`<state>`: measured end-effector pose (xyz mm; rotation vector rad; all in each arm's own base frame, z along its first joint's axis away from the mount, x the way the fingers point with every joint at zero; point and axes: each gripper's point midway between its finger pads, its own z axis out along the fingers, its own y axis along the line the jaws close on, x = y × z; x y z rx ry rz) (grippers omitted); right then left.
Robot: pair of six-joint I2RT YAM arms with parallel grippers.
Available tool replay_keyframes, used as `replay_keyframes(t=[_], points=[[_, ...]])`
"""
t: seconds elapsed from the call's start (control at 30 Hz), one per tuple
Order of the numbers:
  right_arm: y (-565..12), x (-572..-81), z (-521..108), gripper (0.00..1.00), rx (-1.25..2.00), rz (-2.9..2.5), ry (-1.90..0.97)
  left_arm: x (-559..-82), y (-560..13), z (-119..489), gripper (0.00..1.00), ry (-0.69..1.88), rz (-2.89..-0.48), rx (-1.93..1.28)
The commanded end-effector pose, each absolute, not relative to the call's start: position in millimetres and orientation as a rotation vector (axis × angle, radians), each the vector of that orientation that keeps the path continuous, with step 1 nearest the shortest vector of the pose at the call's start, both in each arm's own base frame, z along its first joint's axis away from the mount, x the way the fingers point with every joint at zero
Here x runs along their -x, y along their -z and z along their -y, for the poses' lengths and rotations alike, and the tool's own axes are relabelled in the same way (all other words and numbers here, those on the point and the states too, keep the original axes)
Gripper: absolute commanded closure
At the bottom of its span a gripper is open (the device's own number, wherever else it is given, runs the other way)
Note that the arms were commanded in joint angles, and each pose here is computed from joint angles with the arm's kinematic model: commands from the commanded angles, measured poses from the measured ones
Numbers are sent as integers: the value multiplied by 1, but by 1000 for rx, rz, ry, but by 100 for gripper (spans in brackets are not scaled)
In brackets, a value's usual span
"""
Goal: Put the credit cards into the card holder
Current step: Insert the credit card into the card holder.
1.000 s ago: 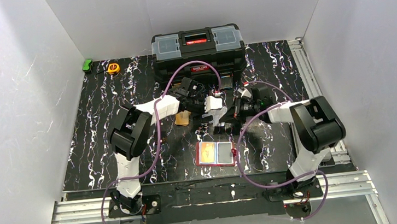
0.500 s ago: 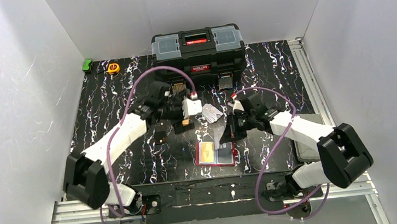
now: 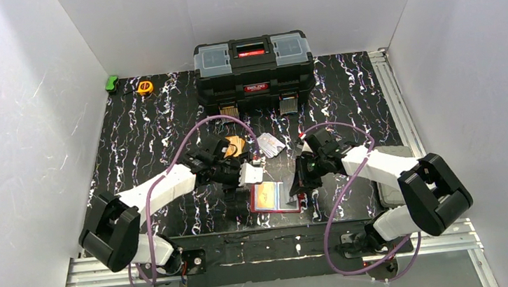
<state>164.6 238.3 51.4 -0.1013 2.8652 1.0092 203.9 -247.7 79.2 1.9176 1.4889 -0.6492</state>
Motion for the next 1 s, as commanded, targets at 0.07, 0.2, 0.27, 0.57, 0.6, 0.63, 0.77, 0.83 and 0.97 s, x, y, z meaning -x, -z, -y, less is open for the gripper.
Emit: replay_keyframes(t=[0.07,0.2,0.27,0.57,0.6,0.63,0.77,0.83,0.97], points=[[-41,-157,-226,99,90,-2913,-917,-194,-66,261,17,721,-1385,-1966],[-39,-160,-226,99,88,-2915,-906,-195,-55,267,19,718,-1370,-1983],[-38,-161,-226,99,88,-2916,-908,-198,-51,270,20,720,-1388,-1974],[-30,-160,-224,99,81,-2935,-920,-205,-36,277,21,703,-1396,-1985],[-30,-160,-224,99,83,-2935,-926,-205,-35,277,21,700,-1394,-1987],[-30,-160,-224,99,83,-2934,-931,-206,-35,278,21,693,-1389,-1987],[-29,-160,-225,99,86,-2933,-940,-208,-35,283,22,693,-1387,-1984],[-29,-160,-225,99,85,-2932,-947,-207,-34,284,23,694,-1379,-1993],[-28,-159,-224,99,87,-2931,-955,-205,-29,283,22,686,-1359,-2017]])
